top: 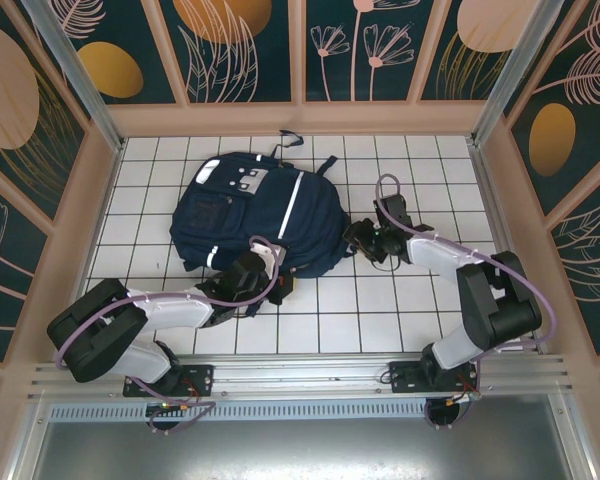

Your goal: Pack the student bag

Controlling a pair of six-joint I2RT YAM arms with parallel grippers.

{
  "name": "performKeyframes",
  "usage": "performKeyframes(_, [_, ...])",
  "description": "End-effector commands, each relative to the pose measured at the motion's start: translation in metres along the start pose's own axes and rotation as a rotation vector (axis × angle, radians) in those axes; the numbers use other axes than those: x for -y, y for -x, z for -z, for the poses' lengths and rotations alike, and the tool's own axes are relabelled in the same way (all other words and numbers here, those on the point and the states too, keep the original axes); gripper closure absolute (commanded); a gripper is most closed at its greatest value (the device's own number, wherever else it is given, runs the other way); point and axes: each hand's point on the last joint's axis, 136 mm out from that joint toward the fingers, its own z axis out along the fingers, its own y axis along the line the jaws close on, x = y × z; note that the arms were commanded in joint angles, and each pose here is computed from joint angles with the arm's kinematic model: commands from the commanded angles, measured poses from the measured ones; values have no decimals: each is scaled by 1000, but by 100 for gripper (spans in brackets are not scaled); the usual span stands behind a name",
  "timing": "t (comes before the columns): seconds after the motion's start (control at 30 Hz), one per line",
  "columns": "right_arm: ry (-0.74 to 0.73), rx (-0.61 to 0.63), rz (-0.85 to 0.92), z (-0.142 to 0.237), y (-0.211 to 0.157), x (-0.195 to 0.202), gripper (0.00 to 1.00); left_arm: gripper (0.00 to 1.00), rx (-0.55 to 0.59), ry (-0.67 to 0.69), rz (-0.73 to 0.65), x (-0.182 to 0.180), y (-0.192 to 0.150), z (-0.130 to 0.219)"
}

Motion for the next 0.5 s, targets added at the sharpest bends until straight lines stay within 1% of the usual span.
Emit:
performKeyframes(0.0, [101,-18,51,-8,-2,-20,53,100,24,-6,-23,3,5,4])
performKeyframes(0.1, [93,-31,45,-16,-5,-12,54,100,24,2,-26,0,2,7])
performKeyframes(0.2, [113,-41,40,-22,-7,-12,61,100,19,10,-28,-2,0,7])
performKeyframes(0.27, [129,-43,41,-23,-6,-16,67,100,20,16,-30,-3,0,7])
performKeyframes(0.3, [126,-36,39,-23,-4,-16,68,100,20,16,-33,-3,0,7])
performKeyframes(0.37, [129,4,55,-17,4,-21,66,100,15,21,-37,-3,0,7])
performKeyframes(0.47, [155,41,115,-4,14,-36,56,100,15,24,-39,-3,1,7])
